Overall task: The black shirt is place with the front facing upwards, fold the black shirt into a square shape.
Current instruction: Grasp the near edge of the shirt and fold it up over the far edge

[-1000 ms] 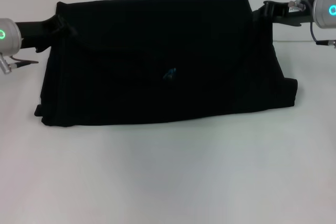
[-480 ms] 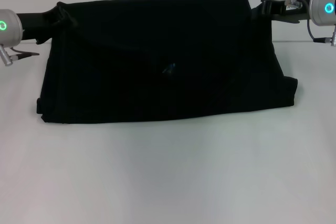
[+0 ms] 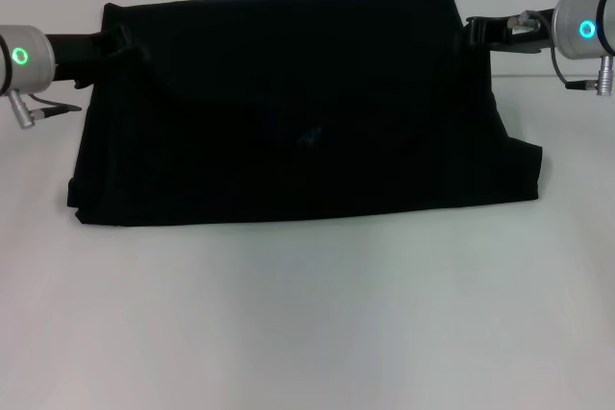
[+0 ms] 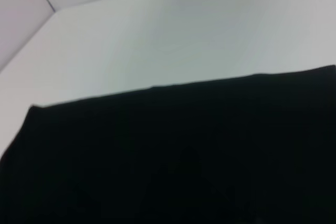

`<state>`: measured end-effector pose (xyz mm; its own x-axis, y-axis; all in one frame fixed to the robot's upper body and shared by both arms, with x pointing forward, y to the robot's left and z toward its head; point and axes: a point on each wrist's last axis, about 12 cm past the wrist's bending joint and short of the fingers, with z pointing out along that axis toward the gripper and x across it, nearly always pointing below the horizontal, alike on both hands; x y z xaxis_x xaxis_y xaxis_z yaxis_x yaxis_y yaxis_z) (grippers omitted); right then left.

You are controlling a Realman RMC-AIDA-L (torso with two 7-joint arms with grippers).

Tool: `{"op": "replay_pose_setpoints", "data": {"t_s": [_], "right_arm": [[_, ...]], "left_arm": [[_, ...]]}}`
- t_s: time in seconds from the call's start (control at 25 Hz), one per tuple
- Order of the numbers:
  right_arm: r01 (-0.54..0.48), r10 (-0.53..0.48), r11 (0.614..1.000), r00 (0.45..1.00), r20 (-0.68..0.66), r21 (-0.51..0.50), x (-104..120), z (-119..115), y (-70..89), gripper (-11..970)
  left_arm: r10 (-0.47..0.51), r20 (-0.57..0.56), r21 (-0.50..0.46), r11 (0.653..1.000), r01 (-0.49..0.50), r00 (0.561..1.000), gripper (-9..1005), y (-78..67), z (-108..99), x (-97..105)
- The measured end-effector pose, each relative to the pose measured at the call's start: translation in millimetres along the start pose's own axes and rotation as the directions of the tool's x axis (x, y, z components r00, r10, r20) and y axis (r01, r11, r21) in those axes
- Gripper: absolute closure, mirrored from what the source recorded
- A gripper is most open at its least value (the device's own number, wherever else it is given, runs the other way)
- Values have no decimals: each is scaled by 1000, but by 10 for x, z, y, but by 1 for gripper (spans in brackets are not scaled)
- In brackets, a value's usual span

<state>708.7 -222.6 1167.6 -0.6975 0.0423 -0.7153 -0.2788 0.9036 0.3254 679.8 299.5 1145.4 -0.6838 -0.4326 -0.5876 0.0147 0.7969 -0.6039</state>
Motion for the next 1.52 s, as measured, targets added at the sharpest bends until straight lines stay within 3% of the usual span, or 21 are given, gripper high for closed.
{"op": "replay_pose_setpoints", "data": {"t_s": [0.16,0.48,0.84,1.16,1.36,1.52], "right_arm": [[41,-41,999,999,-36,9,12,20,11,923],[39,-39,999,999,-13,-1,-111,-108,-62,710],[-18,18,998,1000,2,-65,-224,-368,-192,424],[-48,44,993,998,-42,-106,-222,-421,-170,97],[-72,64,990,996,-67,-118,-227,-473,-187,14],[-90,80,988,994,-77,-128,-227,-501,-197,13]], "left_arm": [[45,-11,-22,999,-46,999,848,-41,47,9],[27,-22,-25,999,-28,999,830,18,-15,33],[-108,16,106,989,106,994,506,251,-401,5],[-90,-36,110,990,93,995,168,397,-512,128],[-48,-75,120,991,57,996,153,515,-611,242],[-21,-101,127,991,34,995,141,635,-727,335]]}}
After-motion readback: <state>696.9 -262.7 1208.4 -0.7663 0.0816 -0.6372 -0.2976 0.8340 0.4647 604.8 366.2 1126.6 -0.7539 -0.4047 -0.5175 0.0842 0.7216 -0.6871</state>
